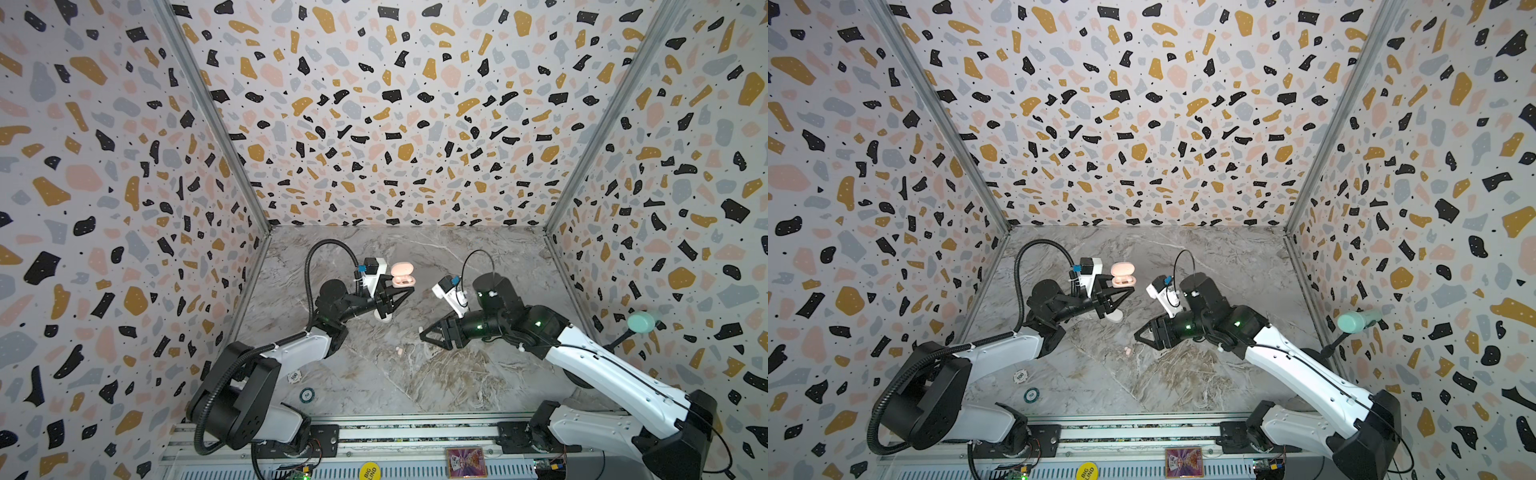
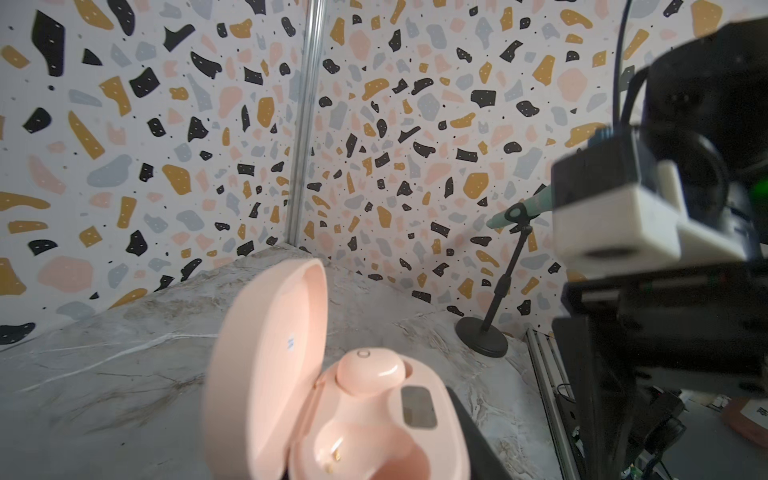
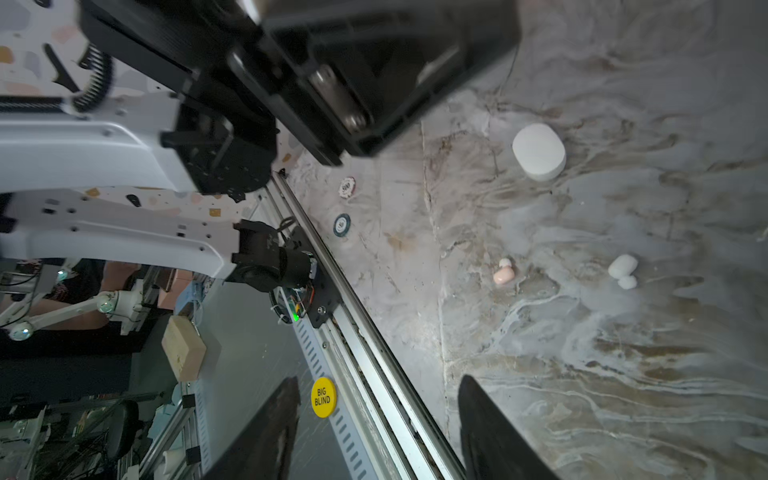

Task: Insert the wireless bluetooth earbuds into the charging case
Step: 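Draw the right gripper back over the remaining earbuds on the table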

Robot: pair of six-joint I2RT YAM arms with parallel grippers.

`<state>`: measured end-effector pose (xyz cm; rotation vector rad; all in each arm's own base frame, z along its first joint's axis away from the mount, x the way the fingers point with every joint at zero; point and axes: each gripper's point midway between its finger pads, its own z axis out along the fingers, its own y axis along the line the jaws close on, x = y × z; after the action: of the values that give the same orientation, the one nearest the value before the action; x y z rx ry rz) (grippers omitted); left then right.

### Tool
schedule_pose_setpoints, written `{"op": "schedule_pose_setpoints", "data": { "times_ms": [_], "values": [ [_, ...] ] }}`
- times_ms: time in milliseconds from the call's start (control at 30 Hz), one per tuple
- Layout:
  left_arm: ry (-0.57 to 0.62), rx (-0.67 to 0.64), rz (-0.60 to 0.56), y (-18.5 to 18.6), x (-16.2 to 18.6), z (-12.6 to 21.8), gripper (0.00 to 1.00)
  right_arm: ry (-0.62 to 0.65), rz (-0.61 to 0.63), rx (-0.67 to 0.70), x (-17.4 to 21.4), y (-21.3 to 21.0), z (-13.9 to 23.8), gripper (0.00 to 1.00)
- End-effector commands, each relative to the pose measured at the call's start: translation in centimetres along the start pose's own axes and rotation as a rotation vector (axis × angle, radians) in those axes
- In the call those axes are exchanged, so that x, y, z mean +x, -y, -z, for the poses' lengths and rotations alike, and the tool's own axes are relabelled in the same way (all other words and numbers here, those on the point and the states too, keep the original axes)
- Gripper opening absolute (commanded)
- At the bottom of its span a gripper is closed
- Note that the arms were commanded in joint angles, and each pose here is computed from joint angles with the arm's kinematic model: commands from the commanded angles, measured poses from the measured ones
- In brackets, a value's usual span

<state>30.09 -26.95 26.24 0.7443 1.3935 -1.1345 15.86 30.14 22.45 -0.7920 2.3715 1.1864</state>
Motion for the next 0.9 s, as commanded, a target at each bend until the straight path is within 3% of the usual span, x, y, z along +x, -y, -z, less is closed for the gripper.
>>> {"op": "schedule_pose_setpoints", "data": {
  "times_ms": [0, 300, 867],
  "values": [
    [0.073, -0.012, -0.061, -0.2, -2.6, 1.0, 0.42, 0.003, 0.008, 0.094, 0.6, 1.7, -3.4, 0.62],
    [0.085, -0.103, -0.076, -3.3, -3.3, 2.6, 0.43, -0.164, 0.159, 0.417, 3.7, 6.9, -11.6, 0.61],
    [0.079, -0.159, -0.081, -5.4, -3.4, 3.5, 0.43, -0.221, 0.229, 0.654, 3.5, 11.8, -16.2, 0.51]
  ]
}}
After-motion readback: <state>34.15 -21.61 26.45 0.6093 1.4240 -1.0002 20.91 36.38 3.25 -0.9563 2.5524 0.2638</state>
